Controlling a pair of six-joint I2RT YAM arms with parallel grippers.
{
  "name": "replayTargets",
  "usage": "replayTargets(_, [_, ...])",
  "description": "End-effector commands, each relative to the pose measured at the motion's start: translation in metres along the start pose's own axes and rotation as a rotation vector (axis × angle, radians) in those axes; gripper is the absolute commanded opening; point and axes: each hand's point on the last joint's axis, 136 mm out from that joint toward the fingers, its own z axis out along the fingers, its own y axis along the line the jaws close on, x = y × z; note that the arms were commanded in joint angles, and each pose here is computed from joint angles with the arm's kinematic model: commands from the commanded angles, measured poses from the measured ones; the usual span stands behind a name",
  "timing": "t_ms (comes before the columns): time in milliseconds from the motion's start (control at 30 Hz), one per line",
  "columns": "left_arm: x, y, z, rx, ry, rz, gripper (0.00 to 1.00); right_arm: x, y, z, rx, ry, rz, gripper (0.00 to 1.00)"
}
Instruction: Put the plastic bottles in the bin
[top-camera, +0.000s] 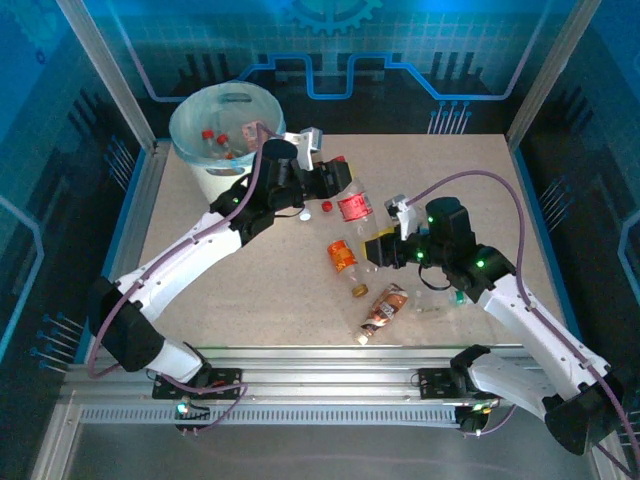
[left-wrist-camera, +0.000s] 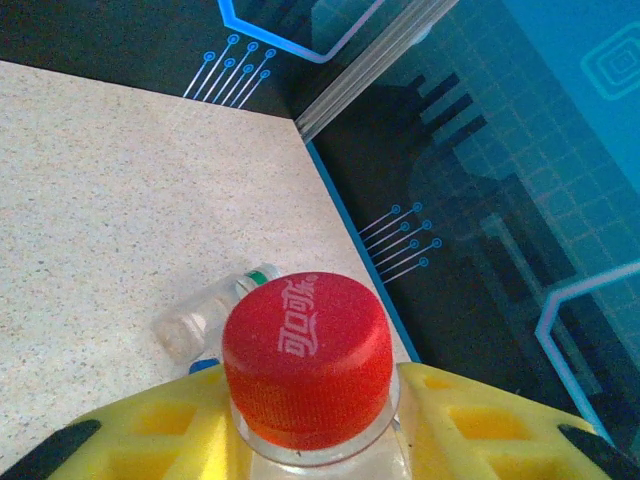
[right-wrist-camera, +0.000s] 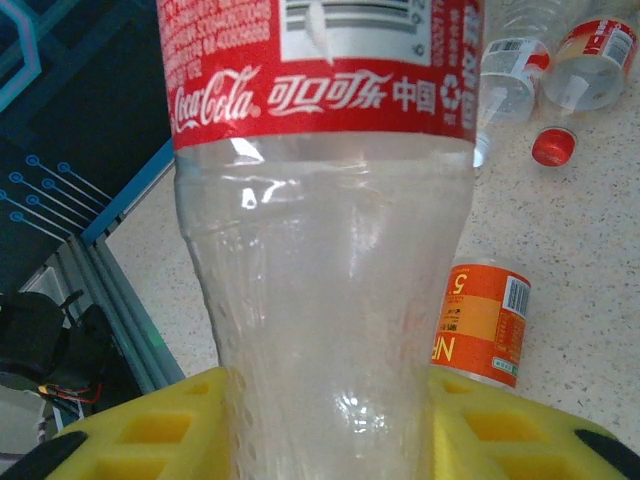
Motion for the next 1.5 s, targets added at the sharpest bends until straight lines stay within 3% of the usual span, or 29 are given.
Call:
replayTargets(0, [-0.014, -0.003, -0.010, -0.008, -0.044, 0.061, 0.28, -0.002, 0.015, -0.005, -0.044, -0.008, -0.054, 0.45])
replayTargets(267, [-0.021, -0.007, -0.025, -0.006, -0.080, 0.064, 0.01, -0.005, 0.025, -0.007, -0.059, -0.026, -0.102, 0.57])
replayTargets(467, [-0.032, -0.010, -0.043, -0.021, -0.135, 0.084, 0.00, -0.014, 0.027, -0.016, -0.029, -0.061, -0.109, 0.79])
replayTargets(633, [-0.053, -0.013, -0.064, -0.070, -0.199, 0.147, 0.00, -0.025, 0.033, -0.024, -0.033, -0.104, -0.110, 0.82])
replayTargets(833, [-0.105, -0.014, -0.109, -0.165, -0.330, 0.255, 0.00, -0.054, 0.052, -0.025, -0.084, -0.151, -0.131, 0.84])
replayTargets(1167, [-0.235, 0.005, -0.211, -0.332, -0.751, 0.365, 0.00, -0.097, 0.095, -0.003, -0.169, -0.160, -0.199, 0.84])
replayTargets(1333, [-0.277, 0.041, -0.240, -0.520, -0.870, 0.378, 0.00, -0.118, 0.126, 0.016, -0.189, -0.180, -0.196, 0.84])
replayTargets(1467, [-0.296, 0.083, -0.239, -0.645, -0.881, 0.388, 0.00, -0.149, 0.145, 0.041, -0.161, -0.200, -0.213, 0.84])
